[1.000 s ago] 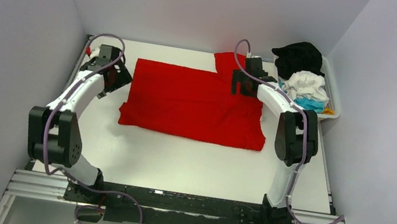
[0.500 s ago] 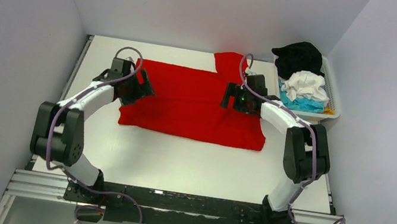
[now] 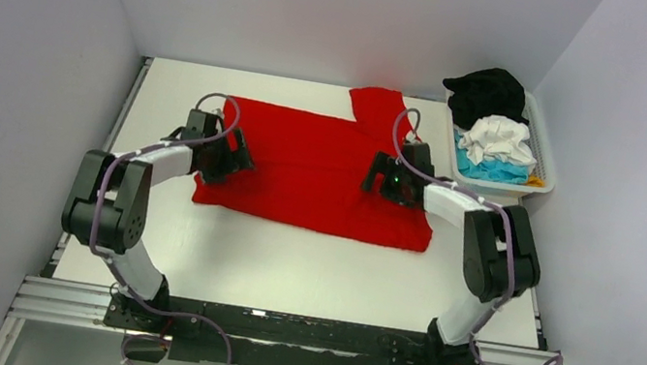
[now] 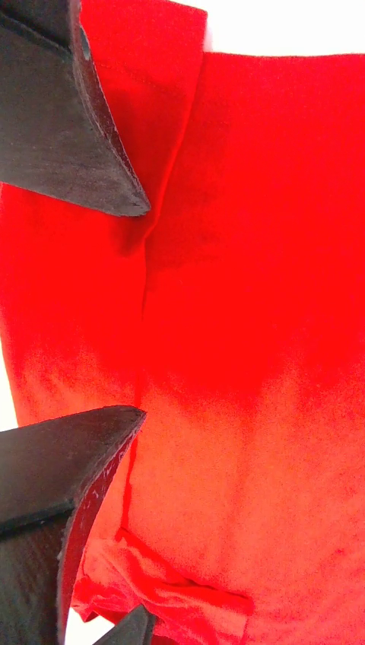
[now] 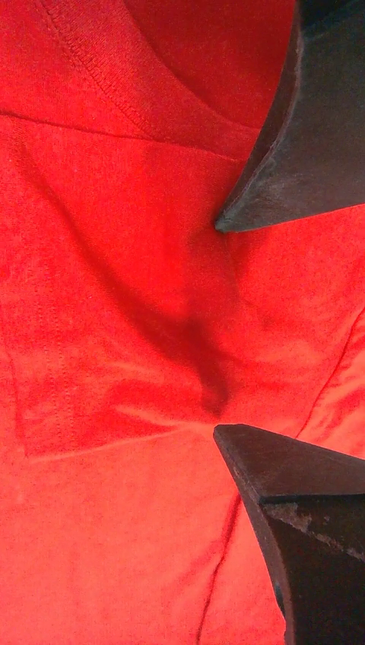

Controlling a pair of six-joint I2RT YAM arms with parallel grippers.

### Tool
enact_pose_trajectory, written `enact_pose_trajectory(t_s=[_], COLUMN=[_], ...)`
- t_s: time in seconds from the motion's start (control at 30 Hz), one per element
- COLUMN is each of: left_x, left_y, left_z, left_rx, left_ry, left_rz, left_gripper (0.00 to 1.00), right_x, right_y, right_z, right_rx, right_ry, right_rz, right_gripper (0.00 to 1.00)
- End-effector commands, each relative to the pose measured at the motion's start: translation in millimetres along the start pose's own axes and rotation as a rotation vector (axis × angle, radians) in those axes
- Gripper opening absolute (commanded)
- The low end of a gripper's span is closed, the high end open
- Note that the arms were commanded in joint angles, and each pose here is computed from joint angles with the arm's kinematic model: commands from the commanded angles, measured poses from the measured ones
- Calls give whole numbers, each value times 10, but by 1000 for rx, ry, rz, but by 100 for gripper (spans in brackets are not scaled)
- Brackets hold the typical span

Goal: Fold and stack the t-shirts
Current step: Grab the side of the flattened tshirt furthest away from the robot with both arms

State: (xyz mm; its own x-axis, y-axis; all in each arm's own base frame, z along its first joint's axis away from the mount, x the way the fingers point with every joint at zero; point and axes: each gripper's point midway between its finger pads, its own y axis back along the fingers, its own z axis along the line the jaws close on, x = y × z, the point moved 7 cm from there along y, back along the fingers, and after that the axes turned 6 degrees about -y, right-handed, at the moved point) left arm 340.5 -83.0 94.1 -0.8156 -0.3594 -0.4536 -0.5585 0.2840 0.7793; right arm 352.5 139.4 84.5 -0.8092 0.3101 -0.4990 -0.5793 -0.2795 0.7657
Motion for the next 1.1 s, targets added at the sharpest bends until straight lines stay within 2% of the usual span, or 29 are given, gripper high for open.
enact_pose_trajectory(t_s=[0.0,0.27,0.37,0.47,0.6,0.73,0.83,0.97,1.07], left_x=[480,1114,1267,1255,1062,789,557,62,-356], left_y=[57,396,486,554,643,757,935,1173,1171], left_z=[194,355,389,406,362,171,4,-182,-264], left_rx=[-41,-158,-167,-194,-232,-188,-138,-145,-158], left_ry=[8,11,24,25,1,-9,-25,-57,-62], left_rz=[106,181,191,152,83,11,-85,-282,-345], left_gripper=[100,99,99,100,99,99,99,99,99], right_x=[635,1337,1384,1256,981,649,282,-181,-541], right_y=[259,811,906,964,997,999,1055,1013,832], right_z=[-310,-438,-424,-422,-320,-178,58,217,217], right_rx=[93,113,106,134,132,144,83,105,166], right_ry=[-110,-110,-80,-46,4,54,77,73,-5], right_rz=[177,308,296,224,127,48,-53,-159,-253], right_gripper=[100,100,100,100,100,100,100,100,100])
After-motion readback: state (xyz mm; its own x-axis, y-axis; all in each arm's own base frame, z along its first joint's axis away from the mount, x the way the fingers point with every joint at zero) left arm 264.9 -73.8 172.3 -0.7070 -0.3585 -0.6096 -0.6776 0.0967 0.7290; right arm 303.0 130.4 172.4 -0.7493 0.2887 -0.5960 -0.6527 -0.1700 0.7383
